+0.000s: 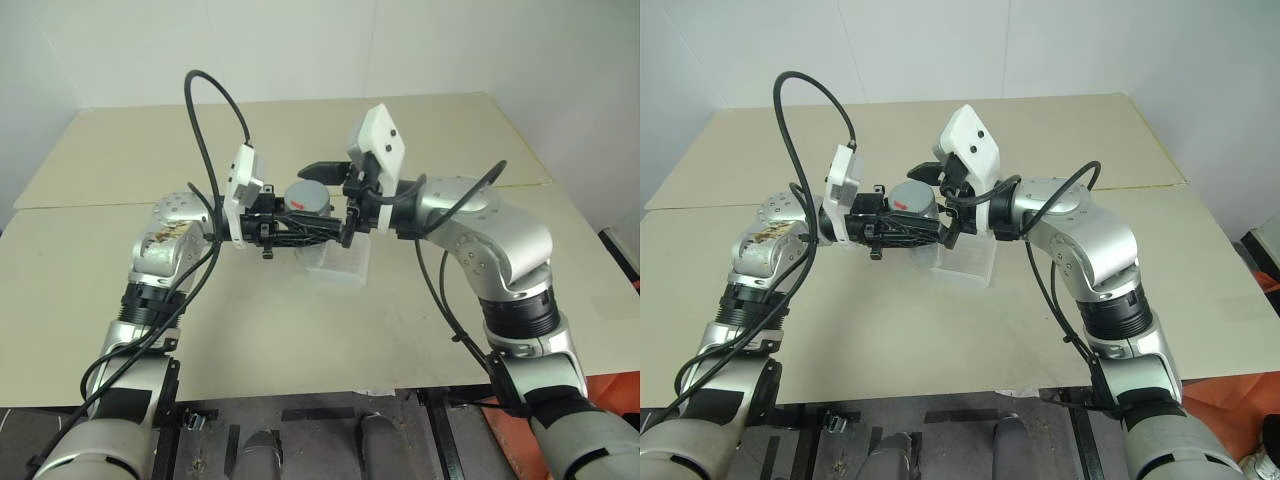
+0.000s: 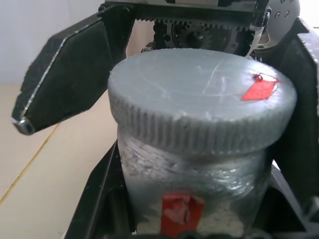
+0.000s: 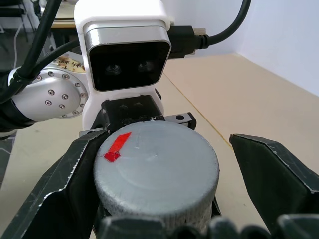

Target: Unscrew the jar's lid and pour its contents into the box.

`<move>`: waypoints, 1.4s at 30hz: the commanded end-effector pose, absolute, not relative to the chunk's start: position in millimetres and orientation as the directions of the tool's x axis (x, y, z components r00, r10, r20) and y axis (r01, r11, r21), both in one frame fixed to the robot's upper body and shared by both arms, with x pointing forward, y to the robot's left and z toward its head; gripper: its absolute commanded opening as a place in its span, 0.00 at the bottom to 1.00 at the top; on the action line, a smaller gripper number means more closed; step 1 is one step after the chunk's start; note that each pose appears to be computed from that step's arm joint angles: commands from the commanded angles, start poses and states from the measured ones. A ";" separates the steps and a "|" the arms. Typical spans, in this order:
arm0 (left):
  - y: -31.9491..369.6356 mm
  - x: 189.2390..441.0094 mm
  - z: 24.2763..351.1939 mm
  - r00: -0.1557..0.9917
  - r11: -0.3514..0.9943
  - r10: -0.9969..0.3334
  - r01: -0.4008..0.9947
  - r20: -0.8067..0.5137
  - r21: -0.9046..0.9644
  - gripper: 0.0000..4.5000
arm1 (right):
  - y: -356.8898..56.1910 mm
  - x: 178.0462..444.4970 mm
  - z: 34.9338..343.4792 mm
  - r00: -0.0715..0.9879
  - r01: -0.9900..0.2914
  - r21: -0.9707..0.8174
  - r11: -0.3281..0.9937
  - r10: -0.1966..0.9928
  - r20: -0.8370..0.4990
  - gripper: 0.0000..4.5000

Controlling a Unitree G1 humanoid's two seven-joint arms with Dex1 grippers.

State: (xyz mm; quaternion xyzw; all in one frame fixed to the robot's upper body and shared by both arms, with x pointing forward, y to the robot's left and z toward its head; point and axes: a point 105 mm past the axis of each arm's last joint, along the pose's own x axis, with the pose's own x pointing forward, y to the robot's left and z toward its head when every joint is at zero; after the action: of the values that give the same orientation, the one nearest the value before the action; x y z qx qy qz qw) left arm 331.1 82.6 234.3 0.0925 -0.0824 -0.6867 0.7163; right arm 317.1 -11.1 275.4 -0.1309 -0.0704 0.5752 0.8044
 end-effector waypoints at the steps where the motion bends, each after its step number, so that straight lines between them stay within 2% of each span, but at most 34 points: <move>1: 91.2 324.9 242.2 0.044 0.042 -0.999 0.961 0.002 0.275 0.44 | -31.7 319.5 300.2 0.361 -0.870 -0.342 0.355 0.931 0.049 0.98; 12: 96.7 322.6 241.8 0.044 0.039 -0.999 0.960 -0.012 0.277 0.44 | -84.9 328.2 298.9 0.454 -0.825 -0.355 0.439 0.890 0.045 0.98; 17: 97.0 322.8 240.4 0.046 0.042 -0.999 0.960 -0.010 0.276 0.44 | -92.3 326.3 292.7 0.470 -0.821 -0.353 0.448 0.882 0.027 0.98; 19: 96.2 323.6 239.7 0.051 0.047 -0.999 0.960 -0.007 0.275 0.44 | -90.1 321.1 292.6 0.454 -0.828 -0.357 0.431 0.891 0.023 0.98; 27: 87.9 328.2 239.4 0.053 0.053 -0.999 0.961 0.006 0.273 0.44 | -49.6 283.8 305.9 0.280 -0.883 -0.371 0.286 0.957 0.071 0.98; 32: 84.0 328.2 238.3 0.040 0.041 -0.999 0.961 0.008 0.273 0.44 | -24.8 289.0 301.0 0.267 -0.886 -0.379 0.266 0.962 0.053 0.98; 42: 85.0 325.5 237.2 0.039 0.038 -0.999 0.961 0.003 0.275 0.44 | -2.9 302.5 296.8 0.278 -0.883 -0.385 0.268 0.960 0.032 0.98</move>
State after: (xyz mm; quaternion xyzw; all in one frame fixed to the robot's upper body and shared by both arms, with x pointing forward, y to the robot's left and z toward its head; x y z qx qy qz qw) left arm 328.9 84.8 226.4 0.0803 -0.0755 -0.6871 0.7182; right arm 305.4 -5.3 281.8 -0.1361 -0.0954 0.5912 0.7892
